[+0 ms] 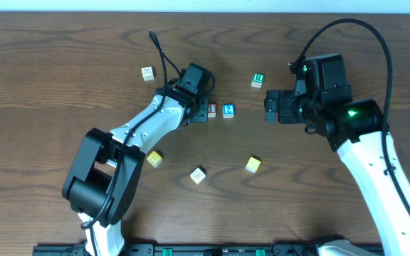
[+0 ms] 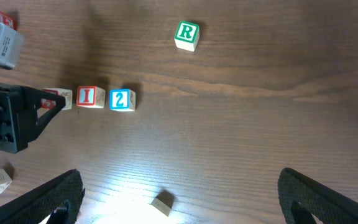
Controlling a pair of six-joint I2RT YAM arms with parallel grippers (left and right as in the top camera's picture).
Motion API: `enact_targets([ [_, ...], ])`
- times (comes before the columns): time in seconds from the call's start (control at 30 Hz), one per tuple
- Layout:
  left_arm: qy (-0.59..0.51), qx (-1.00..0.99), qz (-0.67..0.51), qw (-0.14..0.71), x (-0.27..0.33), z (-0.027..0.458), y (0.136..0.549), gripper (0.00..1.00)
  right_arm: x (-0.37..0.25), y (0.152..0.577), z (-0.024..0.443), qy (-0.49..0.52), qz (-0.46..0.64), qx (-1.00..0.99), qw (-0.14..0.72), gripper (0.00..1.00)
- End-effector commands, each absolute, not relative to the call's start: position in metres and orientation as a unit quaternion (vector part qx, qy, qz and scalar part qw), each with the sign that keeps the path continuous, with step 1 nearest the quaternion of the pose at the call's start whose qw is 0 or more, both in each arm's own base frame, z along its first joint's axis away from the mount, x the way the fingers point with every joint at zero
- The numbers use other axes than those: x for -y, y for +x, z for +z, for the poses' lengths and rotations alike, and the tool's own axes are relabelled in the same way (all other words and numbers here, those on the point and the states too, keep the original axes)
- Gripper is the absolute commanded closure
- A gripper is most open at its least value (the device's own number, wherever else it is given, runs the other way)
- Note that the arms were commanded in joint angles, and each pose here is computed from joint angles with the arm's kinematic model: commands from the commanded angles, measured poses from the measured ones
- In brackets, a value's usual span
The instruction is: Spell out Ai2
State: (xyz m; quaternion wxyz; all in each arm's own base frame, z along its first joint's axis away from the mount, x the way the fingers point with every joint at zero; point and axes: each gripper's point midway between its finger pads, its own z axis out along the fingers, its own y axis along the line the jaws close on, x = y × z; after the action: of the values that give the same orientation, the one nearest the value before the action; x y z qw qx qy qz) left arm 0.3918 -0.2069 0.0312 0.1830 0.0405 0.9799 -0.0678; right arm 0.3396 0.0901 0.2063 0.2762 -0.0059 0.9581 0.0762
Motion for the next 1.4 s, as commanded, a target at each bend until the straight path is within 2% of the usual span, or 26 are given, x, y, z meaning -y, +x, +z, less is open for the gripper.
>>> enact_targets([
  [0.0,0.033,-0.981,-0.055,0.182,0.2036,0.0261,0.3923,0.94,-0.0894,0.3386,0.2097,0.002,0.082,-0.957,0.279,0.01],
  [0.4,0.035,-0.983,-0.058,0.172,0.2053,0.0209,0.3896,0.94,-0.0905,0.3382,0.2096,0.001,0.085,-0.957,0.278,0.01],
  [0.5,0.035,-0.983,-0.058,0.172,0.2051,0.0208,0.3895,0.79,-0.0904,0.3379,0.2094,0.001,0.085,-0.957,0.277,0.01],
  [0.57,0.035,-0.983,-0.058,0.172,0.2051,0.0208,0.3895,0.73,-0.0903,0.3375,0.2091,0.001,0.085,-0.957,0.276,0.01],
  [0.9,0.035,-0.982,-0.059,0.175,0.2057,0.0214,0.391,0.63,-0.09,0.3362,0.2082,0.001,0.084,-0.958,0.273,0.01],
  [1.37,0.037,-0.981,-0.058,0.183,0.2059,0.0227,0.3944,0.62,-0.09,0.3361,0.2082,0.0,0.084,-0.958,0.273,0.01],
])
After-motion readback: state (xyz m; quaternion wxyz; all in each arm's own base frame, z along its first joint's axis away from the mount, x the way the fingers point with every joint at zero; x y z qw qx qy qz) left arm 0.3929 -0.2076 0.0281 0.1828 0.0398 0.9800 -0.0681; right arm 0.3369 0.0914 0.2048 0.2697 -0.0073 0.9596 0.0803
